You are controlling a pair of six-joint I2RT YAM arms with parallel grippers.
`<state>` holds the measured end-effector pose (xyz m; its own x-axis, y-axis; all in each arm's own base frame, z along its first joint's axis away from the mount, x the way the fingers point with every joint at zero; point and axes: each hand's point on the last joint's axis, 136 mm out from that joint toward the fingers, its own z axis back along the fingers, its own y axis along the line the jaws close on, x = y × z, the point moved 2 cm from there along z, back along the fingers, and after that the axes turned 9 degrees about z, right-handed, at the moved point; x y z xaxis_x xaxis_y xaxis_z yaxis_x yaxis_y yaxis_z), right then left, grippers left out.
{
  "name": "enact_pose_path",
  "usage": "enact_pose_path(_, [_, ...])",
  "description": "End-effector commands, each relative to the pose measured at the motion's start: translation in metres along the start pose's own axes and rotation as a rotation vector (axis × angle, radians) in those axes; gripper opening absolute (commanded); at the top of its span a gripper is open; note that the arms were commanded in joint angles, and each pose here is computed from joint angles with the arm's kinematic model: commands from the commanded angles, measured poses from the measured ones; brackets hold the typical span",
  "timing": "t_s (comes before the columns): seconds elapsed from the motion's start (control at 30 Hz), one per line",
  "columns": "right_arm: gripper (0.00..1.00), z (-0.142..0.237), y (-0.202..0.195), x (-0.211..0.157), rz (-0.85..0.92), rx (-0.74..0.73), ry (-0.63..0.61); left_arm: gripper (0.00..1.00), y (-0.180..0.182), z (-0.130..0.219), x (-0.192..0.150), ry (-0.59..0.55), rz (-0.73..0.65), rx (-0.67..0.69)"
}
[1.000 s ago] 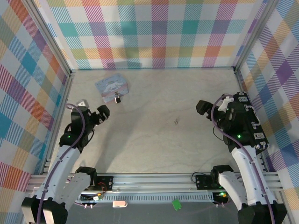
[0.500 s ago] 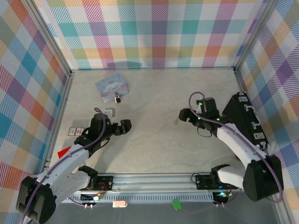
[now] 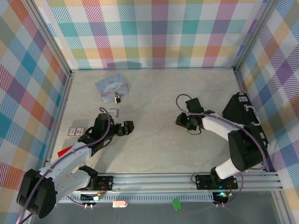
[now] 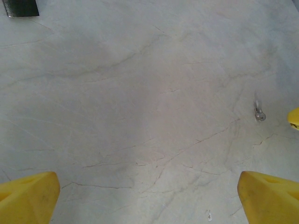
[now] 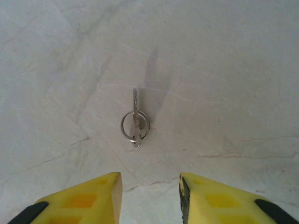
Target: Unlock a padlock with a key
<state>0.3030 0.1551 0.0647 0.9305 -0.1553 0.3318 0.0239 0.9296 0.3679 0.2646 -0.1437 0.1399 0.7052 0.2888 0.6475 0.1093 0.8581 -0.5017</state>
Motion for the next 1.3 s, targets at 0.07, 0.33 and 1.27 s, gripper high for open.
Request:
enact_pose_path(0.07, [0.29, -0.010, 0.012, 0.015, -0.006, 0.025, -0.022, 0.98, -0.012, 0.003, 0.014, -0.044, -0.026, -0.026])
enact_pose_path(0.33, [0.21, -0.025, 0.017, 0.014, -0.012, 0.045, 0.007, 0.99, -0.011, 0.002, 0.014, -0.041, -0.028, -0.019])
enact_pose_path(1.27, [0.03, -0.033, 0.018, 0.011, 0.031, 0.012, 0.024, 0.99, -0.008, 0.003, 0.016, -0.046, -0.036, 0.010])
